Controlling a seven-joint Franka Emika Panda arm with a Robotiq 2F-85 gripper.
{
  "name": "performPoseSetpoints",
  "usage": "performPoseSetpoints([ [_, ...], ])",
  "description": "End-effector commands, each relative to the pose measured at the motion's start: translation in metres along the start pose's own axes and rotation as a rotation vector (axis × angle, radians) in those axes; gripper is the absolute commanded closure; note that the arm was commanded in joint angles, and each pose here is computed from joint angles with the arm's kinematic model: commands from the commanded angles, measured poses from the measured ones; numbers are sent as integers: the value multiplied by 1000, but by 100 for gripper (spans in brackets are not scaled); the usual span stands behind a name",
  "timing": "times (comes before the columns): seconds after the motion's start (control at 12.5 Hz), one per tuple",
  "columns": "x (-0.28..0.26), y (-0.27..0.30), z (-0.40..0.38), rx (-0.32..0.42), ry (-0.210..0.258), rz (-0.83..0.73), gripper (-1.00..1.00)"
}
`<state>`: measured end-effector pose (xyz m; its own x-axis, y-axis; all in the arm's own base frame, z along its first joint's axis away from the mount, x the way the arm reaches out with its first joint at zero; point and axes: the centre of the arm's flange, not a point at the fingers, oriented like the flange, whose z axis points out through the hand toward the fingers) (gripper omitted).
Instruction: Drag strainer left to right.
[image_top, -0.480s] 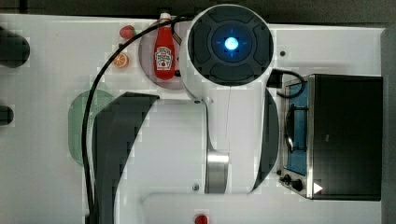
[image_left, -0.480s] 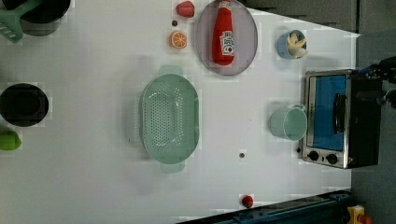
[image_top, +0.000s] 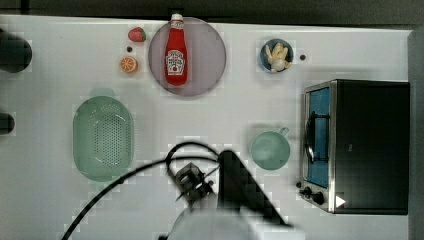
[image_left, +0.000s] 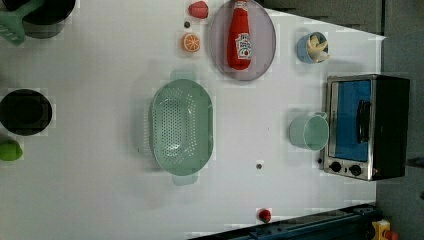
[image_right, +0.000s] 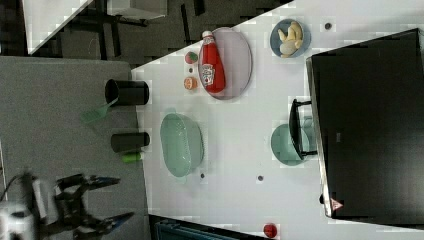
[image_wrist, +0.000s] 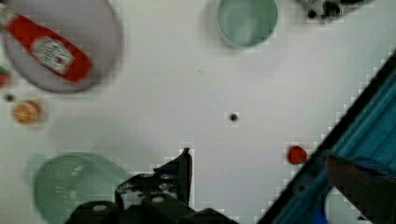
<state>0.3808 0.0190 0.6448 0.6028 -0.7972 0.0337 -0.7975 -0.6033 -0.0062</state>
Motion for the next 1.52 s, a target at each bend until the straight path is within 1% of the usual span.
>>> performPoseSetpoints([
  [0.08, -30, -54, 23, -49, 15, -67, -100],
  [0.24, -68, -88, 32, -44, 57, -151, -100],
  [0.4, -108, -120, 50, -46, 83, -229, -100],
  [0.48, -127, -135, 63, -56, 85, -242, -100],
  [0.64, -162, -162, 99, -78, 76, -194, -100],
  [0.8, -189, -184, 144, -93, 55, -79, -100],
  [0.96, -209, -202, 193, -81, 25, 83, -100],
  [1.28, -227, -219, 293, -42, -73, 381, -100],
  [1.52, -229, -221, 355, -31, -137, 501, -100],
])
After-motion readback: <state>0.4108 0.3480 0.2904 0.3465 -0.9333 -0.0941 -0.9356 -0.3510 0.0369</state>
